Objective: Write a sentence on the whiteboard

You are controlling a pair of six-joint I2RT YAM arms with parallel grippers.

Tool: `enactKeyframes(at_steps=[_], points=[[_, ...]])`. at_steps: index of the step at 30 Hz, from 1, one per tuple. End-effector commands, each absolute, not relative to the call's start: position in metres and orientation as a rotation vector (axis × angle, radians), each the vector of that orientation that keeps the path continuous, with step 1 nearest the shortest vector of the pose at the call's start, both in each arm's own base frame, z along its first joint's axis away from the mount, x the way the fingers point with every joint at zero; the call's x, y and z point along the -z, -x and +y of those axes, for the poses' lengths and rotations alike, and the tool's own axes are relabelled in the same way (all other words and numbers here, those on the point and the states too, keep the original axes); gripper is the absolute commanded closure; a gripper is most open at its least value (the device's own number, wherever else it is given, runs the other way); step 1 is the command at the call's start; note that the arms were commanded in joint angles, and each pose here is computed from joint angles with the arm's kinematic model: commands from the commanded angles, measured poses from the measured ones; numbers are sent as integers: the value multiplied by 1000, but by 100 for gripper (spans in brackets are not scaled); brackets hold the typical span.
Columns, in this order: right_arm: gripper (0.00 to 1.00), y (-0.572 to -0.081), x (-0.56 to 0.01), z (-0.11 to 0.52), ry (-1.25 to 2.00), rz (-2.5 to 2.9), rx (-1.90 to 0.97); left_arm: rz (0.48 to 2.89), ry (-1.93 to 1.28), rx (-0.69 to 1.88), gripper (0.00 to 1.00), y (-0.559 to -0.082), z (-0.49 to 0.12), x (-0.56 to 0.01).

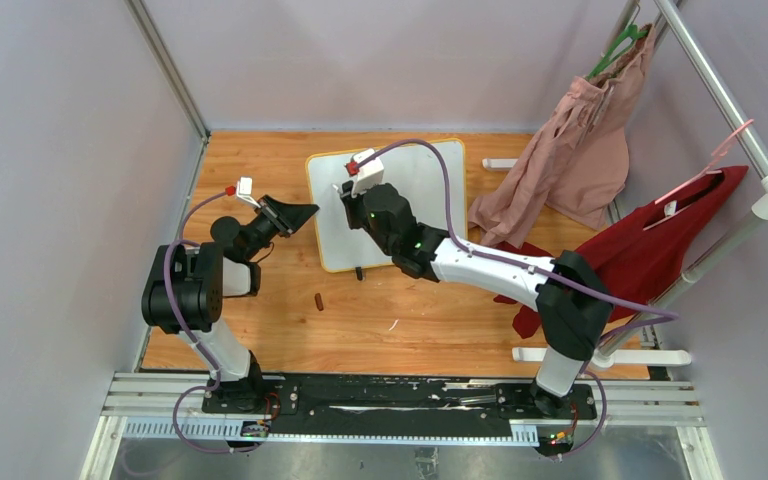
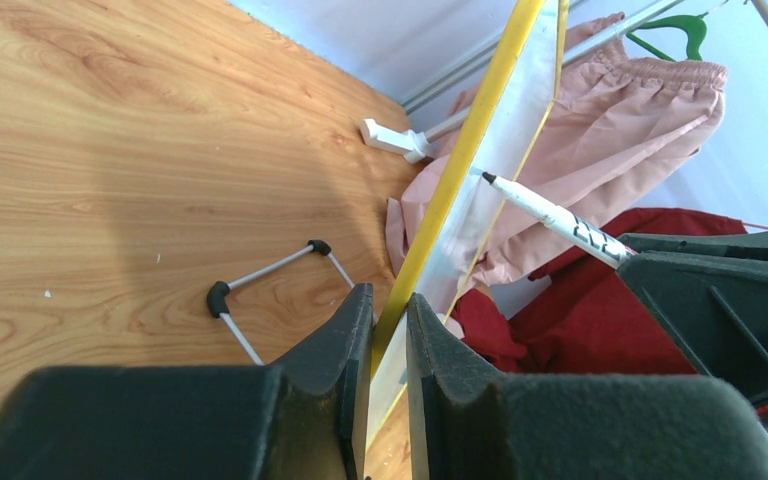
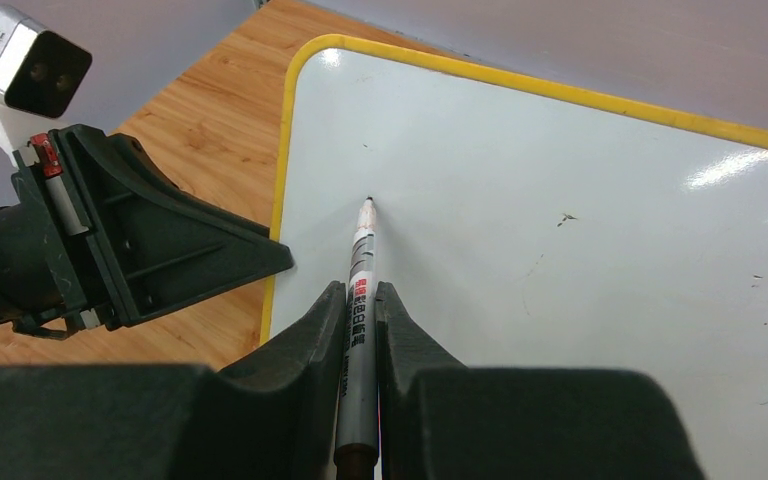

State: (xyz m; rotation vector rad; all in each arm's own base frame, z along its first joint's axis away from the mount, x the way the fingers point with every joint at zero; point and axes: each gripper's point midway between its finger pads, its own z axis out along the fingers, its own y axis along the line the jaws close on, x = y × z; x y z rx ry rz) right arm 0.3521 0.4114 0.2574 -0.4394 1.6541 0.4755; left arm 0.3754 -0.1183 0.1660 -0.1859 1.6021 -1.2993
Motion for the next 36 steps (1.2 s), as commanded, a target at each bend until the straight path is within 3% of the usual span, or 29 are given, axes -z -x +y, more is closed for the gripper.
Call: enactKeyframes(at_steps=[1, 24, 36], points=[[100, -362, -251, 405, 399, 1675, -444, 1587, 162, 1298, 100, -371, -123, -171], [100, -355, -229, 376, 395, 1720, -377, 1583, 158, 1299, 100, -371, -124, -173], [100, -347, -280, 378, 338, 1611, -510, 1583, 151, 1299, 100, -371, -125, -173]])
